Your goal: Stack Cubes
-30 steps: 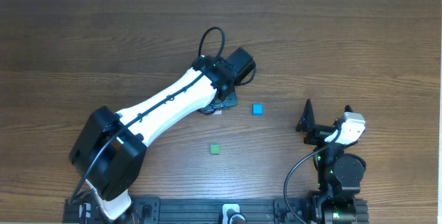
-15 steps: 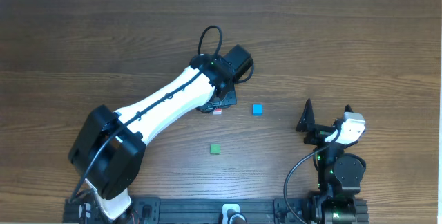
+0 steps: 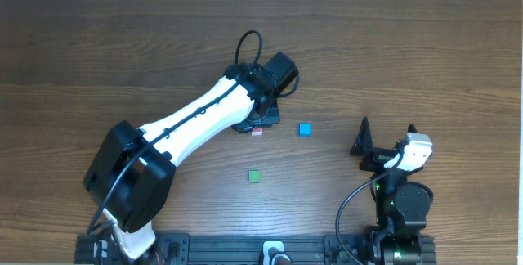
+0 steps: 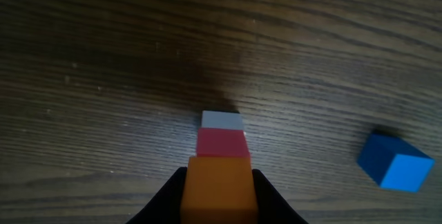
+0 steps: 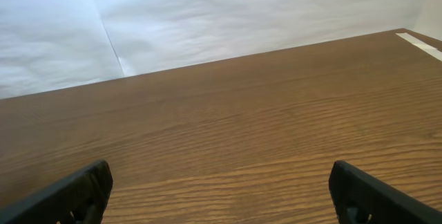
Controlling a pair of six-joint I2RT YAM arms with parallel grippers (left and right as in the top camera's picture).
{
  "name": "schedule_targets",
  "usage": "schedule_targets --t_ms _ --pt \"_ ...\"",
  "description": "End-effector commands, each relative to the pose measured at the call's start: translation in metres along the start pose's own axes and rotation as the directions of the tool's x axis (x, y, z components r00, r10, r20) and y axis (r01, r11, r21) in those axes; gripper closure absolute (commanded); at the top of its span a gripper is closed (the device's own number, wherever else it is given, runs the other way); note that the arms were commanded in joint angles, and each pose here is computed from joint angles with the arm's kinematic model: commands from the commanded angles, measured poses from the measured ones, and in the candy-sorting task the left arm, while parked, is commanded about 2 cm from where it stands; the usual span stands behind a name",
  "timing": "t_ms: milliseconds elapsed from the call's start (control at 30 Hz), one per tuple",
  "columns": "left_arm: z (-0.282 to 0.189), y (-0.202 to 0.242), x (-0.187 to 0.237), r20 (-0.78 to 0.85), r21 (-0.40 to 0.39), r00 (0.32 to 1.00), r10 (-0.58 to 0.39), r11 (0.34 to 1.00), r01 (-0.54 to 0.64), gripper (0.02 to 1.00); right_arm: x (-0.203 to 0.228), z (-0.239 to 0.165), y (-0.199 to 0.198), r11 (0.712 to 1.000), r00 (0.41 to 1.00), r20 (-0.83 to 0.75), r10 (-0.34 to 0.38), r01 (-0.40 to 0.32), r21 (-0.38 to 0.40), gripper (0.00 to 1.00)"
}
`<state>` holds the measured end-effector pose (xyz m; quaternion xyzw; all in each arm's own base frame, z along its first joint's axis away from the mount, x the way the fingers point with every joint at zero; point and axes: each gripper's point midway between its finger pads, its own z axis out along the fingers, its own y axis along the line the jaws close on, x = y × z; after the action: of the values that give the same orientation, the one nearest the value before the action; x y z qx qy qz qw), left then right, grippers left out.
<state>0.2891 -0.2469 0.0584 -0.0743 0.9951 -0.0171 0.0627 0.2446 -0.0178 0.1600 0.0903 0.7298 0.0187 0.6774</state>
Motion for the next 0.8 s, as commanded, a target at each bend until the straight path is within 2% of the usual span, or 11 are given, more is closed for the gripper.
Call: schedule_targets --t_ms 33,800 --pt "0.0084 0.0020 0.0021 -0.024 -0.010 1.000 0.007 1.000 -0.007 0.978 0.0026 0.0003 0.0017 1.000 1.000 0.001 -0.001 0.001 -0.011 0.009" --pt "0.0165 0.0029 0.0049 -0.043 -0.024 0.999 0.007 1.000 -0.008 0.963 0.0026 0.0003 0.0017 1.000 1.000 0.001 -0.001 0.001 -0.011 0.007"
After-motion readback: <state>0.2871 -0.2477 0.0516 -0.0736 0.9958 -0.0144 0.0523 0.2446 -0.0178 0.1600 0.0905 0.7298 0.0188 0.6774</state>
